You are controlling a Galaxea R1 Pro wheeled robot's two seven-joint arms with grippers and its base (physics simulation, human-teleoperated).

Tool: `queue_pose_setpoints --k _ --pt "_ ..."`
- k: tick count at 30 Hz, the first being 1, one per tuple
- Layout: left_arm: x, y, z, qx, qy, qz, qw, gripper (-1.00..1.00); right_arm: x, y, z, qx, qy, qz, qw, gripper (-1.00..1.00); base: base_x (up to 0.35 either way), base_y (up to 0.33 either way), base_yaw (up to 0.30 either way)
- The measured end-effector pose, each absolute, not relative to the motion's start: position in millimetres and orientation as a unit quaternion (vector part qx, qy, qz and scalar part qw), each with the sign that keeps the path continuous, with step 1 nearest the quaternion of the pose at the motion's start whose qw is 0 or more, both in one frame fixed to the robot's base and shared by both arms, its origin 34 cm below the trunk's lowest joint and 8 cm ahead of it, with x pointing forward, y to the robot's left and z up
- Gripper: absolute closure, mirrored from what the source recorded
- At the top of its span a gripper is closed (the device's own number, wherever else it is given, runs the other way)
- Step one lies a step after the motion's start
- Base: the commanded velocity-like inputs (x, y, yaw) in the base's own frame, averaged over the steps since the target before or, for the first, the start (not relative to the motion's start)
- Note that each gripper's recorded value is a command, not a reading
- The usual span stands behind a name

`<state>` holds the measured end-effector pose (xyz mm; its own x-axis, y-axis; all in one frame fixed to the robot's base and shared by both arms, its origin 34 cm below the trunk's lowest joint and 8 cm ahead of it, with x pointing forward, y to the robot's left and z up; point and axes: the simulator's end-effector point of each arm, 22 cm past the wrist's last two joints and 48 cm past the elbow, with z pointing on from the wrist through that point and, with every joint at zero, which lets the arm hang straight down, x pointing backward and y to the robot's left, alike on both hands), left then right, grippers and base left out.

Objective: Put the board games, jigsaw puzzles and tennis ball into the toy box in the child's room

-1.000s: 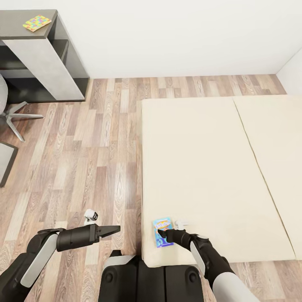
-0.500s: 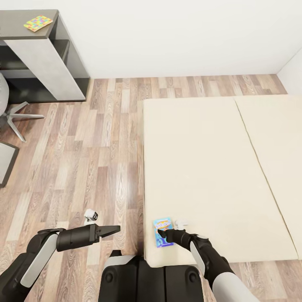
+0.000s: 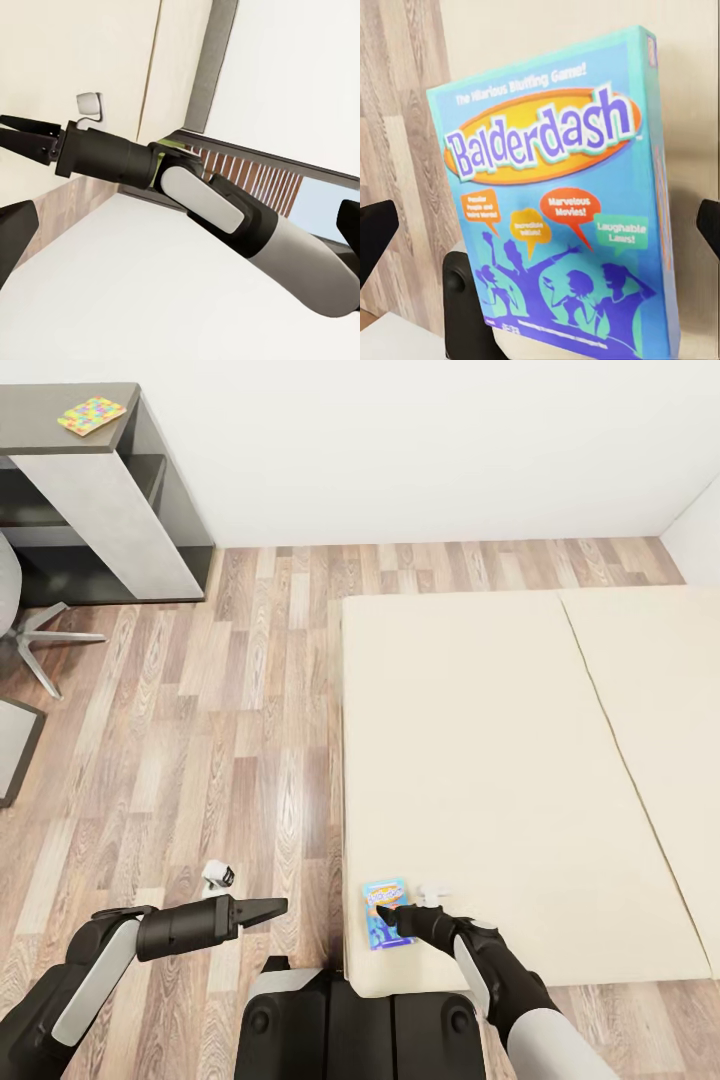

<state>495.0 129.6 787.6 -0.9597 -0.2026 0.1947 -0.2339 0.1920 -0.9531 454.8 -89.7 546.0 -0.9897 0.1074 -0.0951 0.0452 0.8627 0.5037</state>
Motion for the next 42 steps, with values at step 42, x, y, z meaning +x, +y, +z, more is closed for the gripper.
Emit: queue_pose_setpoints --k 42 --pt "495.0 129.8 787.7 0.141 -0.772 0.62 0.013 -1.0 454.7 -91.4 545.6 0.039 0.964 0.258 0.06 -1.0 0.0 0.038 0.0"
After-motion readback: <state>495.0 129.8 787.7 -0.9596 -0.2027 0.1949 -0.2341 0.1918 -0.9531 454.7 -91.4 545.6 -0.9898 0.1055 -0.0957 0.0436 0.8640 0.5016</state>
